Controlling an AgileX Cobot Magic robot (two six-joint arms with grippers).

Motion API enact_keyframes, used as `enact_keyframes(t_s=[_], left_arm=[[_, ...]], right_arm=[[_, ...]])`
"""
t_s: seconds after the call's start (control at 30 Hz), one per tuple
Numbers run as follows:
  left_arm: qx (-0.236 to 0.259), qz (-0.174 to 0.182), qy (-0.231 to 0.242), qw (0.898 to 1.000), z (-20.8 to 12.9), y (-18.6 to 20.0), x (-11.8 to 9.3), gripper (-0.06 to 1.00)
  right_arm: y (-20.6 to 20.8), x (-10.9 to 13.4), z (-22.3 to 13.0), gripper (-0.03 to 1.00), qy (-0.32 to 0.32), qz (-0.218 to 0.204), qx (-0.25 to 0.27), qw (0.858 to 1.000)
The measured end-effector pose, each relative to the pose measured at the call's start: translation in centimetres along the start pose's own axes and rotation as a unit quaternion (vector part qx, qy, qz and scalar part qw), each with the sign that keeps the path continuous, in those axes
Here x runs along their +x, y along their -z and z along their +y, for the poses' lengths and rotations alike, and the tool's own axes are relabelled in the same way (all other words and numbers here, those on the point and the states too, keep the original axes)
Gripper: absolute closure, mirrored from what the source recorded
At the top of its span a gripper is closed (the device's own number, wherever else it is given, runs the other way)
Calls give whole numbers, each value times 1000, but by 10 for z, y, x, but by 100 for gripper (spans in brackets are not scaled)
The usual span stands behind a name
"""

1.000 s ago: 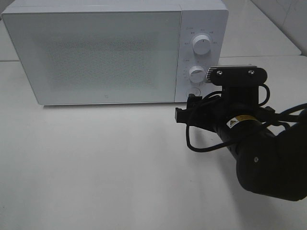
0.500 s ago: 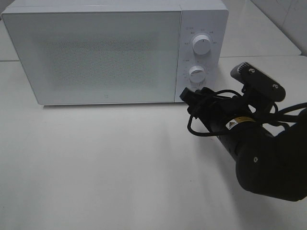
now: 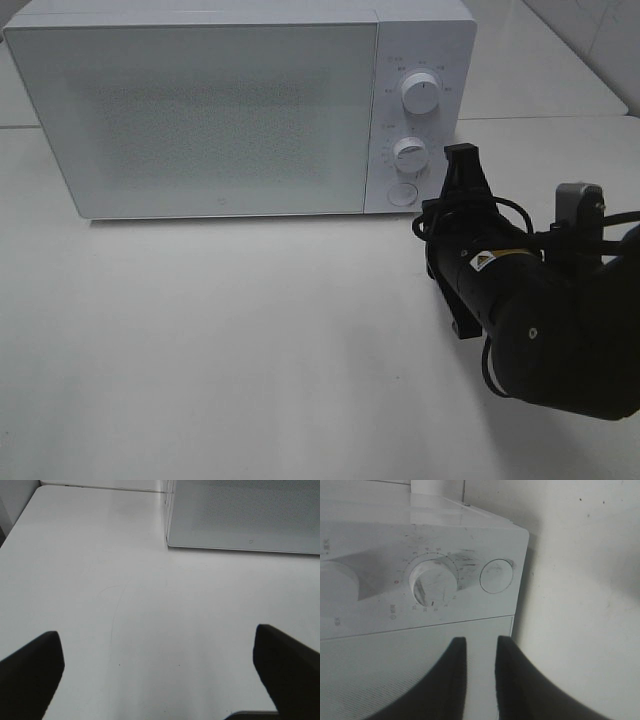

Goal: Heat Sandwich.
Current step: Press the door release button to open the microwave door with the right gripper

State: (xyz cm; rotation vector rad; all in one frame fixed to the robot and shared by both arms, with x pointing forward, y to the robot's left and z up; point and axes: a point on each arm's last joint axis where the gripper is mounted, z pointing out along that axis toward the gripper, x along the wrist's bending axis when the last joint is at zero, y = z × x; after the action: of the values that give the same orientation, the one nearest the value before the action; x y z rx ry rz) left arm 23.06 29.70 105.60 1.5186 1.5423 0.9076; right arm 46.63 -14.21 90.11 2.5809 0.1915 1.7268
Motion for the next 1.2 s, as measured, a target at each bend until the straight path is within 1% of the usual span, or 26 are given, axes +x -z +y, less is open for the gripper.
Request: enact_keyframes(t_s=[0.03, 0.07, 0.13, 0.17, 0.2, 0.43, 0.6, 0.77, 0.97, 1.2], left_arm=[[0, 0, 0, 1000, 0, 0, 0, -2], [0, 0, 0, 1000, 0, 0, 0, -2], [0, 0, 0, 1000, 0, 0, 0, -2], [0, 0, 0, 1000, 0, 0, 0, -2], [0, 0, 0, 1000, 0, 0, 0, -2], [0, 0, 0, 1000, 0, 0, 0, -2], [0, 0, 0, 1000, 0, 0, 0, -2], [0, 0, 0, 1000, 0, 0, 0, -2], [0, 0, 0, 1000, 0, 0, 0, -2], [0, 0, 0, 1000, 0, 0, 0, -2]], right_arm=[[0, 0, 0, 78, -12, 0, 0, 1000], [0, 0, 0, 78, -12, 0, 0, 1000], [0, 0, 0, 87, -36, 0, 1, 999], [0, 0, -1, 93, -52, 1, 3, 999], [0, 0, -1, 95, -56, 2, 5, 998], [0, 1, -2, 95, -70, 3, 14, 997], [-4, 2, -4, 95, -74, -6, 18, 997], [-18, 6, -3, 95, -71, -8, 20, 997], [-31, -1, -11, 95, -69, -18, 21, 997], [-55, 0, -10, 95, -79, -21, 10, 997]])
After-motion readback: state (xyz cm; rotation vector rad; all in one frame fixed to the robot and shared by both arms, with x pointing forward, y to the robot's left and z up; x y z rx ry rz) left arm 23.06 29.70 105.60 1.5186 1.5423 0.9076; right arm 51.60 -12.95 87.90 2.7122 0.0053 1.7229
